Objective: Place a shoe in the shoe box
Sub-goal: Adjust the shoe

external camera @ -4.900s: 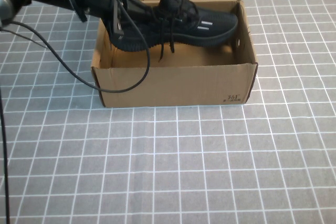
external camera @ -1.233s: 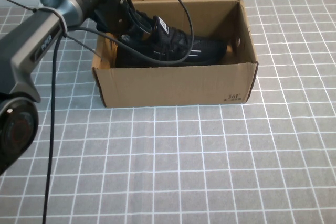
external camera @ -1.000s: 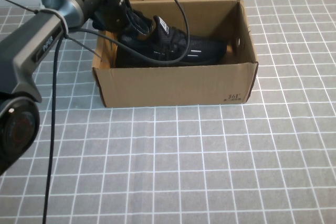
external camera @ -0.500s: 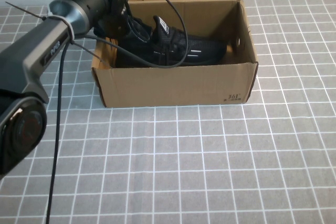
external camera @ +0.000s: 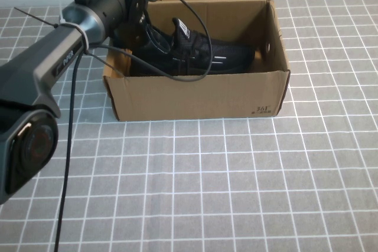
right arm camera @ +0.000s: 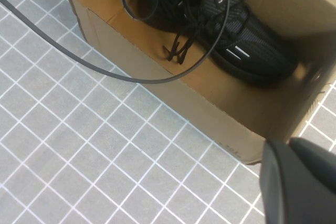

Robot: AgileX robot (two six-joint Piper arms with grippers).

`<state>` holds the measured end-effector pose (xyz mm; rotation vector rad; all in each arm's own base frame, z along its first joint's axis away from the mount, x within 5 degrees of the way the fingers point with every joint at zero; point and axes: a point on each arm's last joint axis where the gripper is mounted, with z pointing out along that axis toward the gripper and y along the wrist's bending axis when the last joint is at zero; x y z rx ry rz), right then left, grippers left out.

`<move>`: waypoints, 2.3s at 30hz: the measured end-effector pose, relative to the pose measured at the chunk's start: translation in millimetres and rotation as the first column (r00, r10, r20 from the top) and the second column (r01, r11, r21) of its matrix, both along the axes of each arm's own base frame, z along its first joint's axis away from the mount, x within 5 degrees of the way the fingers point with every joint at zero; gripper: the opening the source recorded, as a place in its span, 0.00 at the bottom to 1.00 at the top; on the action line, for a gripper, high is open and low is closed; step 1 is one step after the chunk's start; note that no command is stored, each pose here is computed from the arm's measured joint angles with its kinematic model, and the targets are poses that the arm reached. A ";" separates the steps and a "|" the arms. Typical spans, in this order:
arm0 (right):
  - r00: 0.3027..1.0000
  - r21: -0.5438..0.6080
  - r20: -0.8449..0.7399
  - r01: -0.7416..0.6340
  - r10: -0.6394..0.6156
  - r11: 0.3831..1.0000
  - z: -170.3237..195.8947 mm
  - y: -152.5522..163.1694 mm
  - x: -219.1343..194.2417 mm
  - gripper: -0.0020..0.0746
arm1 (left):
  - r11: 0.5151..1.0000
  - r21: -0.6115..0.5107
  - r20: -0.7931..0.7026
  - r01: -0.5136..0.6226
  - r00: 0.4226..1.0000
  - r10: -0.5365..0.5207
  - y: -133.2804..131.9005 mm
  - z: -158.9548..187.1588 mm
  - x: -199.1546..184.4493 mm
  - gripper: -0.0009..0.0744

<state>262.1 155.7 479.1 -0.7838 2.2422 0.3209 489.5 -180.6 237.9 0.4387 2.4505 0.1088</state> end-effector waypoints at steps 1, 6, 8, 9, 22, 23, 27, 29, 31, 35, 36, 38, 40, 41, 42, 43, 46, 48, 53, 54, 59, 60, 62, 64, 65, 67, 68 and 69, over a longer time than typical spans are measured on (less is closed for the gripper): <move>1.000 0.000 0.000 0.000 0.000 1.000 0.0 0.0 0.0 0.01 | 1.000 -0.003 0.006 0.002 1.000 -0.002 -0.3 0.4 0.4 0.29; 1.000 -0.001 0.001 0.001 -0.001 1.000 0.0 -0.1 0.1 0.01 | 0.999 0.008 0.042 0.041 0.998 -0.042 -2.0 1.2 3.3 0.06; 1.000 -0.001 0.001 0.001 -0.001 1.000 0.0 -0.1 0.1 0.01 | 0.997 0.027 0.062 0.072 0.995 -0.074 -2.7 1.8 4.8 0.04; 1.000 -0.001 0.001 0.001 -0.001 1.000 0.0 -0.1 0.1 0.01 | 0.995 0.035 0.074 0.089 0.993 -0.091 -3.3 2.5 5.6 0.03; 1.000 -0.007 0.004 0.004 -0.004 1.000 -0.1 -0.6 0.4 0.01 | 0.981 0.067 0.214 0.184 0.957 -0.194 -9.2 11.8 13.9 0.02; 1.000 -0.007 0.004 0.004 -0.004 1.000 -0.1 -0.6 0.4 0.01 | 0.980 0.068 0.215 0.186 0.957 -0.196 -9.3 11.8 13.9 0.02; 1.000 -0.007 0.004 0.004 -0.004 1.000 -0.1 -0.6 0.4 0.01 | 0.979 0.072 0.219 0.191 0.955 -0.202 -9.4 12.1 14.1 0.02; 1.000 -0.007 0.004 0.004 -0.004 1.000 -0.1 -0.6 0.4 0.01 | 0.979 0.061 0.217 0.192 0.955 -0.201 -10.1 11.5 13.9 0.02; 1.000 -0.008 0.004 0.003 -0.003 1.000 -0.1 -0.6 0.4 0.01 | 0.980 0.047 0.211 0.192 0.957 -0.197 -10.1 9.7 14.3 0.02; 1.000 -0.008 0.004 0.003 -0.003 1.000 -0.1 -0.6 0.4 0.01 | 0.977 0.036 0.207 0.210 0.955 -0.213 -13.1 1.1 16.5 0.02; 1.000 -0.008 0.004 0.003 -0.003 1.000 -0.1 -0.6 0.4 0.01 | 0.976 0.037 0.204 0.214 0.955 -0.217 -13.7 -2.6 17.6 0.02; 1.000 -0.008 0.004 0.003 -0.003 1.000 -0.1 -0.6 0.4 0.01 | 0.976 0.031 0.205 0.217 0.954 -0.219 -15.3 -9.4 19.7 0.02; 1.000 -0.008 0.004 0.003 -0.003 1.000 -0.1 -0.6 0.4 0.01 | 0.975 0.023 0.205 0.220 0.954 -0.220 -16.7 -15.9 21.6 0.02; 1.000 -0.008 0.004 0.003 -0.003 1.000 -0.1 -0.6 0.4 0.01 | 0.975 0.017 0.213 0.221 0.952 -0.219 -17.4 -16.3 22.2 0.02; 1.000 -0.008 0.004 0.003 -0.003 1.000 -0.1 -0.6 0.4 0.01 | 0.975 0.012 0.219 0.222 0.951 -0.219 -17.8 -16.3 22.6 0.02; 1.000 -0.008 0.004 0.003 -0.003 1.000 -0.1 -0.6 0.4 0.01 | 0.975 0.011 0.223 0.223 0.950 -0.219 -18.0 -15.9 22.9 0.02; 1.000 -0.008 0.004 0.003 -0.003 1.000 -0.1 -0.6 0.4 0.01 | 0.974 0.007 0.243 0.226 0.945 -0.221 -18.8 -14.5 23.8 0.02; 1.000 -0.008 0.004 0.003 -0.003 1.000 -0.1 -0.6 0.4 0.01 | 0.974 0.007 0.243 0.226 0.944 -0.221 -18.8 -14.5 23.9 0.02; 1.000 -0.009 0.005 0.001 -0.001 1.000 -0.1 -0.6 0.4 0.01 | 0.974 0.004 0.239 0.225 0.946 -0.220 -18.8 -14.8 23.6 0.03; 1.000 -0.009 0.005 0.001 -0.001 1.000 -0.1 -0.6 0.4 0.01 | 0.974 0.004 0.238 0.225 0.946 -0.219 -18.8 -14.9 23.5 0.04; 1.000 -0.009 0.005 0.001 -0.001 1.000 -0.1 -0.6 0.4 0.01 | 0.975 0.003 0.236 0.224 0.947 -0.219 -18.8 -15.0 23.4 0.31; 1.000 -0.009 0.005 0.001 -0.001 1.000 -0.1 -0.6 0.4 0.01 | 0.975 -0.001 0.235 0.224 0.947 -0.217 -19.0 -15.1 23.4 0.38; 1.000 -0.010 0.003 0.001 -0.001 1.000 -0.7 -0.3 1.0 0.01 | 0.975 -0.007 0.234 0.223 0.948 -0.216 -20.0 -15.1 22.9 0.51; 1.000 -0.012 0.000 0.001 -0.001 1.000 -2.0 0.4 2.3 0.01 | 0.975 -0.012 0.229 0.221 0.950 -0.213 -20.9 -15.5 22.2 0.60; 1.000 -0.013 -0.003 0.001 -0.001 1.000 -3.1 0.8 3.0 0.01 | 0.976 -0.015 0.225 0.219 0.951 -0.210 -20.9 -15.2 22.1 0.62; 1.000 -0.023 -0.018 0.000 0.000 1.000 -8.6 2.1 5.5 0.01 | 0.978 -0.022 0.212 0.206 0.957 -0.197 -20.2 -11.5 21.0 0.65; 1.000 -0.029 -0.029 0.000 -0.001 1.000 -12.2 2.8 6.8 0.01 | 0.980 -0.024 0.201 0.199 0.961 -0.190 -19.6 -9.7 20.4 0.66; 0.999 -0.038 -0.040 -0.003 0.001 0.999 -16.1 3.7 8.5 0.01 | 0.981 -0.028 0.197 0.191 0.963 -0.182 -18.9 -4.5 19.4 0.66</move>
